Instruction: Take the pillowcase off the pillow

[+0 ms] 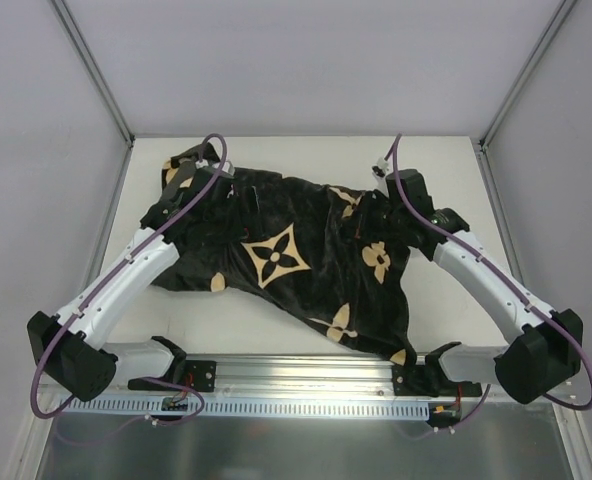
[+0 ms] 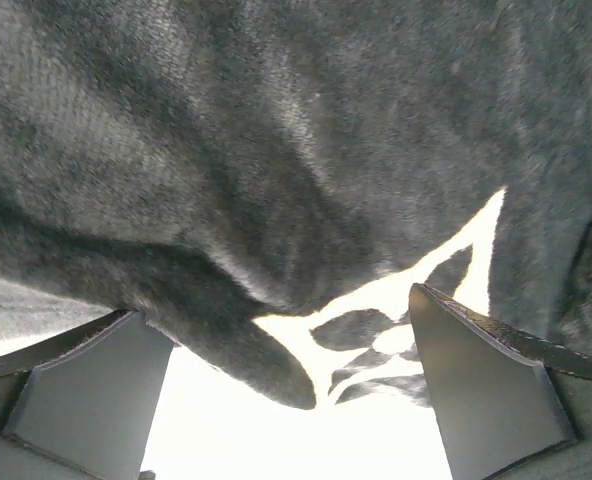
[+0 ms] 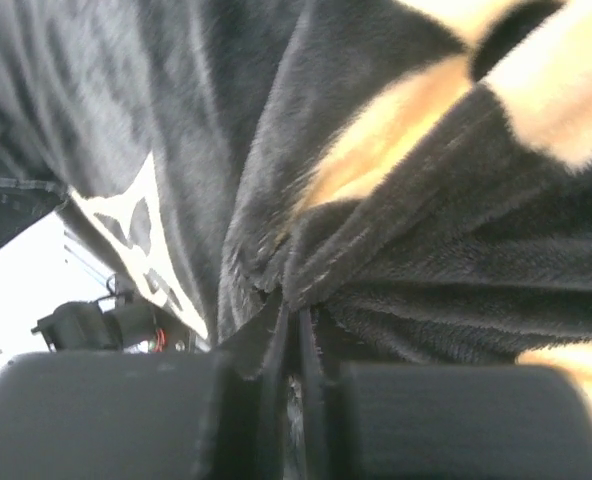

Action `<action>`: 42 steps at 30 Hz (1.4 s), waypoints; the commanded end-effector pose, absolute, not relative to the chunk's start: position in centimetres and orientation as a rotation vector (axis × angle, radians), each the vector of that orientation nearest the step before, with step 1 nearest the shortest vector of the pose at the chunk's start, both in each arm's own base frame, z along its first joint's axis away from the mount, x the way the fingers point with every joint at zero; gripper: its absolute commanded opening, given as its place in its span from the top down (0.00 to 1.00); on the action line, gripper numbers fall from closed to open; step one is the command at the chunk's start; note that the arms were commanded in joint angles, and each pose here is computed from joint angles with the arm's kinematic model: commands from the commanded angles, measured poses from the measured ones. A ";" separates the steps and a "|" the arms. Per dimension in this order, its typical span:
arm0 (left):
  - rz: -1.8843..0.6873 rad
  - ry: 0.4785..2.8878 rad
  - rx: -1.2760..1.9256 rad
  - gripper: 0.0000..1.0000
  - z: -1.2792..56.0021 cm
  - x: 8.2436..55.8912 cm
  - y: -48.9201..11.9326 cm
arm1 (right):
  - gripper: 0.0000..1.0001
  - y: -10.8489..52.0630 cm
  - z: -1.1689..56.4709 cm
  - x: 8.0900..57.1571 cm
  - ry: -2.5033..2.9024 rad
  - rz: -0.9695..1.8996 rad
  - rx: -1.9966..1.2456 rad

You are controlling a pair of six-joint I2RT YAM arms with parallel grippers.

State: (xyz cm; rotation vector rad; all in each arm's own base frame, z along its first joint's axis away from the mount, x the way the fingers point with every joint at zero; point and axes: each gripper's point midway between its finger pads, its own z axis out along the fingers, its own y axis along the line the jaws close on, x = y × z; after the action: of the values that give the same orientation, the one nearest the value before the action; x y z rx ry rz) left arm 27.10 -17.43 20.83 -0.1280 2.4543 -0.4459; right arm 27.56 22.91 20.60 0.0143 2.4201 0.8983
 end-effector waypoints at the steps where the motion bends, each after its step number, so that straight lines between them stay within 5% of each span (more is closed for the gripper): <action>1: -0.538 2.359 -0.065 0.02 24.1 27.2 -18.4 | 0.91 25.4 25.9 27.0 2.266 1.043 -0.079; 3: -0.546 2.344 -0.034 0.05 25.0 27.0 -18.7 | 0.65 25.0 25.5 26.6 2.276 1.019 -0.093; 4: -0.544 2.331 -0.018 0.06 25.9 27.0 -18.9 | 0.36 24.5 25.0 26.0 2.303 0.995 -0.100; 8: -0.530 2.289 0.177 0.13 28.6 26.0 -22.5 | 0.11 18.1 24.3 26.7 2.311 0.760 0.022; 15: -0.497 2.280 0.422 0.15 29.3 25.0 -31.4 | 0.09 7.8 21.7 26.0 2.246 0.681 0.435; 26: -0.363 2.404 0.624 0.07 23.2 25.5 -40.4 | 0.10 7.2 16.6 23.1 2.336 0.708 0.538; 28: -0.352 2.439 0.641 0.16 21.8 25.3 -40.7 | 0.10 7.2 16.5 23.1 2.343 0.707 0.529; 29: -0.334 2.454 0.646 0.29 21.3 25.3 -40.5 | 0.10 7.2 16.5 23.2 2.349 0.711 0.530; 30: -0.321 2.459 0.644 0.55 21.2 25.2 -40.2 | 0.10 7.3 16.5 23.2 2.350 0.713 0.525; 32: -0.278 2.462 0.613 0.73 21.7 25.3 -38.9 | 0.09 7.4 16.7 23.2 2.349 0.720 0.517; 38: -0.371 2.475 0.473 1.00 25.0 24.7 -34.2 | 0.04 9.3 18.1 23.5 2.320 0.788 0.439; 42: -0.488 2.470 0.425 1.00 26.0 24.3 -32.5 | 0.01 12.5 19.4 23.8 2.314 0.816 0.329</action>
State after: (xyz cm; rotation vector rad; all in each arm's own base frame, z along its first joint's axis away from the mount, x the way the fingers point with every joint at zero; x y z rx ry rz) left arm 25.29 -34.29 23.05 0.4888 2.4959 -0.3652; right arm 22.44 10.21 16.16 0.4299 2.3991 0.7655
